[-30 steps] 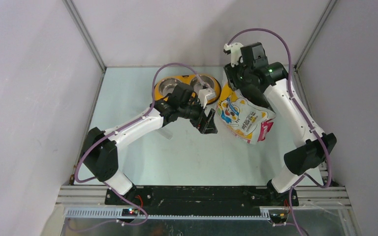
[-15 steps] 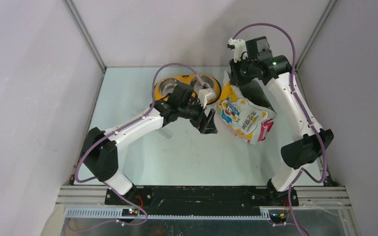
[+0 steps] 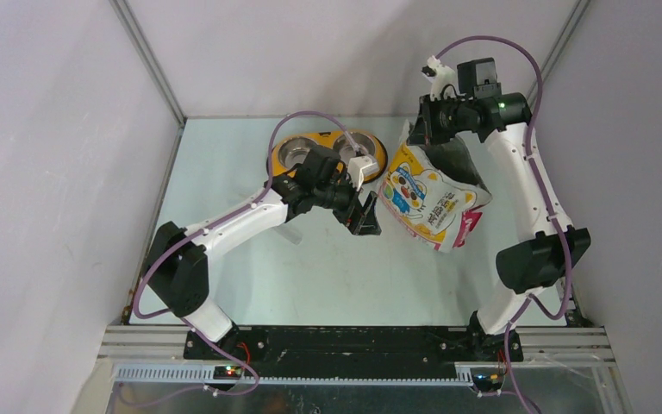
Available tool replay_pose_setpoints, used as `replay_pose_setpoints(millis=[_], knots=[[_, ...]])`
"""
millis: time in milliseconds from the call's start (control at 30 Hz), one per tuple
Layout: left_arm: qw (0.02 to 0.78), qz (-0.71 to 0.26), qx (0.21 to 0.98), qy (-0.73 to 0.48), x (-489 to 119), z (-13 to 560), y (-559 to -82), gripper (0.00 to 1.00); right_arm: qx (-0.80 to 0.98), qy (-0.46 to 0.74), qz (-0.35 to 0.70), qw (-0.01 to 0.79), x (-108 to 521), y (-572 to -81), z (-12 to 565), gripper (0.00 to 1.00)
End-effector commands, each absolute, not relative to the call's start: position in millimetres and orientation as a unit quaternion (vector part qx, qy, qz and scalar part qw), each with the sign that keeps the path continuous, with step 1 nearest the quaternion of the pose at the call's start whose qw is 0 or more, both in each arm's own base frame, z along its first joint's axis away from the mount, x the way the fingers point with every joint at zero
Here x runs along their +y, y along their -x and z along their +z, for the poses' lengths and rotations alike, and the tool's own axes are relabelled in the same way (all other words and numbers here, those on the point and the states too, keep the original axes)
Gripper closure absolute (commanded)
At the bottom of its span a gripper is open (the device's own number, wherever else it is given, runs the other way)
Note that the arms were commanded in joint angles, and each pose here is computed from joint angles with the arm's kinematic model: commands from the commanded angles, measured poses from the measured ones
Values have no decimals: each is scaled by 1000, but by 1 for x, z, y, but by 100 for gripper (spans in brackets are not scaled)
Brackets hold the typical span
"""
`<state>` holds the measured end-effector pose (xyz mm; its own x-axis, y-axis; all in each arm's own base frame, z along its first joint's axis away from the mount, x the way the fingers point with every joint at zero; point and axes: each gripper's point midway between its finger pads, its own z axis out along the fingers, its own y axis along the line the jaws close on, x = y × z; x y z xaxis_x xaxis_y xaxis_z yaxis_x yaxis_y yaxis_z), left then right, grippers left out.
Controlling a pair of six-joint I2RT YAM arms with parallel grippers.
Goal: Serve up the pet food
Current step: Open the pet food bag at the center of the board.
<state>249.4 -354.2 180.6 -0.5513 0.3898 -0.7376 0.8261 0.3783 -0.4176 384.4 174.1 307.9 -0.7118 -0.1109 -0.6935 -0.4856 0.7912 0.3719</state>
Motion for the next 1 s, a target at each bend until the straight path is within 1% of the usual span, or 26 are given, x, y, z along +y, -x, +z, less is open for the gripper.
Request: replay_pose_setpoints(millis=[0, 267, 300, 333, 367, 400, 433, 467, 533, 667, 800, 967], knots=[[289, -420, 764, -396, -365, 204, -251, 2, 836, 187, 308, 414, 184, -390, 360, 100], [290, -420, 764, -396, -365, 204, -251, 2, 828, 192, 319, 419, 185, -385, 369, 99], [289, -420, 764, -395, -365, 204, -251, 2, 828, 196, 312, 423, 185, -386, 370, 95], [290, -420, 764, -396, -365, 205, -251, 2, 829, 197, 308, 422, 185, -385, 369, 84], [290, -420, 763, -396, -365, 205, -251, 2, 829, 200, 301, 427, 184, -385, 370, 77], [291, -420, 763, -396, -365, 206, -251, 2, 831, 201, 296, 426, 183, -384, 370, 65], [290, -420, 763, -396, -365, 206, -251, 2, 833, 202, 286, 428, 181, -384, 368, 60], [291, -420, 763, -396, -365, 206, -251, 2, 834, 202, 280, 430, 181, -384, 368, 52], [290, -420, 764, -395, -365, 205, -251, 2, 837, 205, 263, 435, 176, -384, 367, 44], [290, -421, 763, -396, -365, 206, -251, 2, 841, 209, 238, 439, 168, -380, 367, 37], [292, -421, 762, -396, -364, 207, -250, 2, 845, 224, 209, 439, 158, -371, 362, 35], [290, -422, 762, -395, -365, 206, -250, 2, 831, 239, 169, 474, 141, -351, 374, 34]])
